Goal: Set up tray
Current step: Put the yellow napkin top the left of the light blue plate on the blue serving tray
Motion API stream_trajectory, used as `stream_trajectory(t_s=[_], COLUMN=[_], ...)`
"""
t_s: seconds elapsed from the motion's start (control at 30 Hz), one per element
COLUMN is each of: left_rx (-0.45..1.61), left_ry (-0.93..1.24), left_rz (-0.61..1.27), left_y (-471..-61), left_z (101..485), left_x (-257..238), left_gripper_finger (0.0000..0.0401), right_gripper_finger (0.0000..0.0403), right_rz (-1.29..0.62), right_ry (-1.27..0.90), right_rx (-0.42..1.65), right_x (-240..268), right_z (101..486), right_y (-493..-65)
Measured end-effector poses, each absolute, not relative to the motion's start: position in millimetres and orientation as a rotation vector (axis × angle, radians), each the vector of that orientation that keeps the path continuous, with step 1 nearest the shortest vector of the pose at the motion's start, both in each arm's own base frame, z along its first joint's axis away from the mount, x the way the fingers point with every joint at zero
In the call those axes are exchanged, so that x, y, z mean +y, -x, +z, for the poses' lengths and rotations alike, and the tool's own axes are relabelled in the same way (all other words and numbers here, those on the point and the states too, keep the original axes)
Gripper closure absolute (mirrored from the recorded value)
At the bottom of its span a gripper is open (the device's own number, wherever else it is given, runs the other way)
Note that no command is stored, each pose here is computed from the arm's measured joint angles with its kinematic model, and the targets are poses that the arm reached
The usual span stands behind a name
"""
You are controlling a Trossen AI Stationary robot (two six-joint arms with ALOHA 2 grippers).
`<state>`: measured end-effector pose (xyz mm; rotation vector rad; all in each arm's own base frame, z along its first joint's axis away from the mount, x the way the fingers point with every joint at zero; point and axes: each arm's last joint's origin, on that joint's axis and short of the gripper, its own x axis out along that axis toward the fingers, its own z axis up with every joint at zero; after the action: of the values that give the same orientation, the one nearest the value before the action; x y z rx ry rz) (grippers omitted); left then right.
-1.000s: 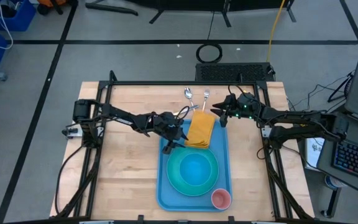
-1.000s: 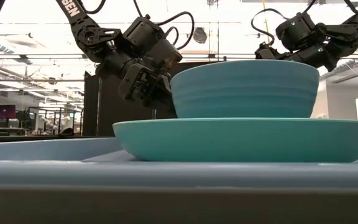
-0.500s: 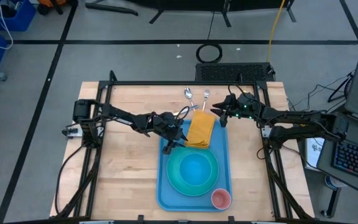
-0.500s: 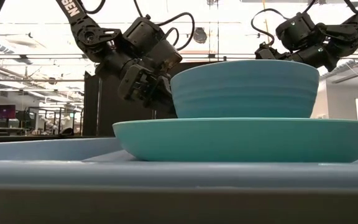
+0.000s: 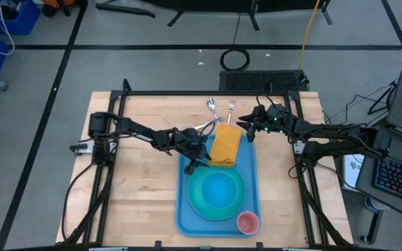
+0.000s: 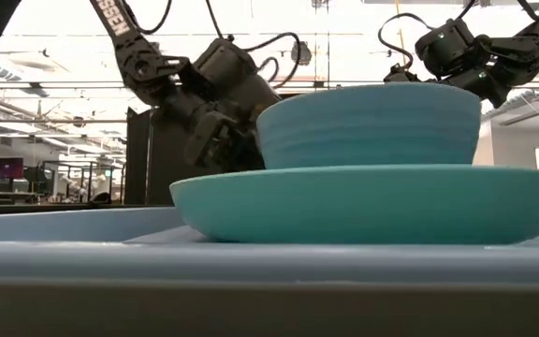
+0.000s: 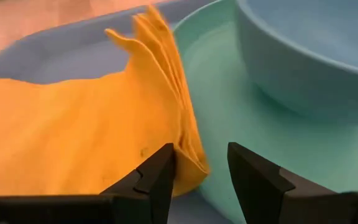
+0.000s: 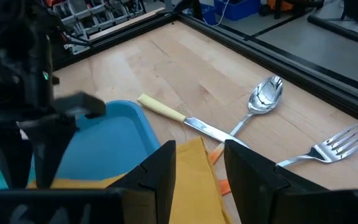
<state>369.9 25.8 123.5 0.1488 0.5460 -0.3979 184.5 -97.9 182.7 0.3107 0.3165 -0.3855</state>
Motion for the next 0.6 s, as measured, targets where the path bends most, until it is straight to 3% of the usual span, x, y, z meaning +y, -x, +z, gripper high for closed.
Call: stream_trajectory(t_s=[0.37, 0.6], left_rx=[0.536, 0.528], left_ry=[-0.18, -0.212], left_rz=[-0.372, -0.353], left_y=[-369.0, -369.7], left_z=[131.8, 132.4], left_x=[27.1, 27.9], left_gripper_finger=[0.0253, 0.0335], right_gripper_finger=[0.0277, 0.0277], right_rz=[-0.382, -0.382], right_ry=[-0.31, -0.31], right_rx=[0.319, 0.325], right_x=[-97.8, -97.6], right_z=[182.4, 181.9], right_y=[-184.5, -184.3])
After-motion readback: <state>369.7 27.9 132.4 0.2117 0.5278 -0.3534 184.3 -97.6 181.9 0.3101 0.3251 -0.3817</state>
